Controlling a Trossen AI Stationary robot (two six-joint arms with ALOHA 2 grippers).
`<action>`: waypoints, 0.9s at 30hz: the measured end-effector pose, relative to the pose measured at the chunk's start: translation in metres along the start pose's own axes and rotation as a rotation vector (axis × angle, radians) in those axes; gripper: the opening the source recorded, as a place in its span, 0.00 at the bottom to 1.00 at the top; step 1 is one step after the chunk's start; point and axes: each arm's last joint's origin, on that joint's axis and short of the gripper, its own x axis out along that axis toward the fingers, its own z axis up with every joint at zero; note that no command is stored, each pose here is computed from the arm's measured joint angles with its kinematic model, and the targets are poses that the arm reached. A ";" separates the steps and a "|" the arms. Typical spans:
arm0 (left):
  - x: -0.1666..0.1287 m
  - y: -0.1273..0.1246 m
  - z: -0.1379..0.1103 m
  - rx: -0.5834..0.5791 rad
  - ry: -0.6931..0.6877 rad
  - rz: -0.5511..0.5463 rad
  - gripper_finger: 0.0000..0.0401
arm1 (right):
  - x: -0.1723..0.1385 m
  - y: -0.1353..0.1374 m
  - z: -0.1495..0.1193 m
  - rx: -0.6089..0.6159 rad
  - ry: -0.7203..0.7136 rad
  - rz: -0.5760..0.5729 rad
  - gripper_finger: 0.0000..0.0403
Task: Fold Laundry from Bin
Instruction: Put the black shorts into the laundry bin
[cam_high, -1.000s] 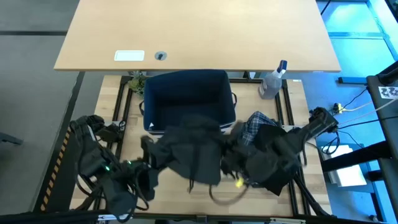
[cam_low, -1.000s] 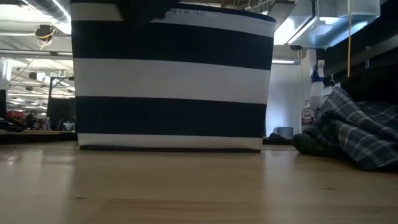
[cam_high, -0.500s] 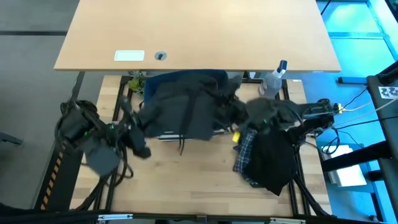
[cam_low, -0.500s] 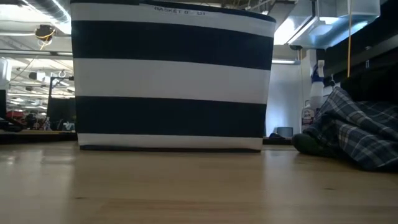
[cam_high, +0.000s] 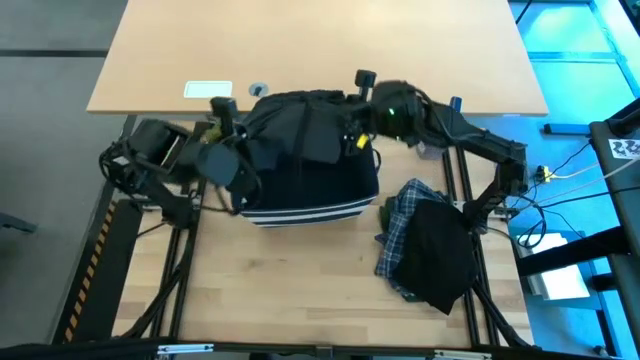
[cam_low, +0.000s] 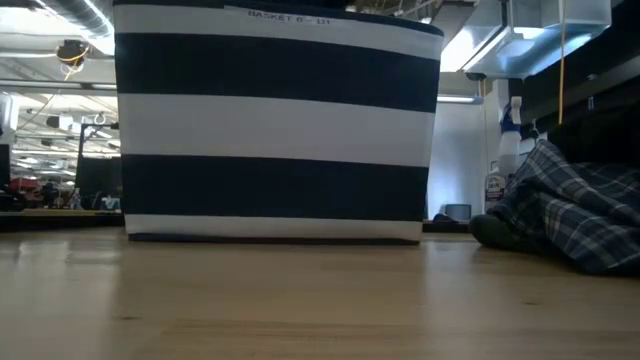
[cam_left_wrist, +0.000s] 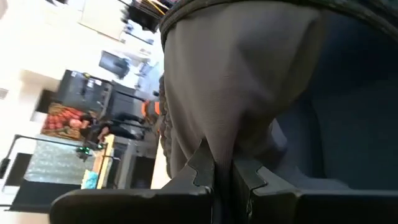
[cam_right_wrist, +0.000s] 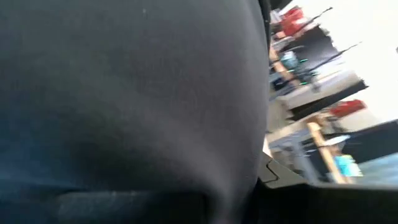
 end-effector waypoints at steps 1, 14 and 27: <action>0.006 0.002 -0.001 0.011 0.016 -0.014 0.02 | 0.005 -0.003 -0.008 0.006 0.005 0.029 0.07; 0.073 0.003 -0.020 0.003 0.144 -0.173 0.02 | 0.057 -0.001 -0.081 0.042 0.049 0.263 0.07; 0.115 -0.046 -0.095 0.016 0.091 -0.170 0.02 | 0.060 0.003 -0.088 -0.040 0.018 0.355 0.07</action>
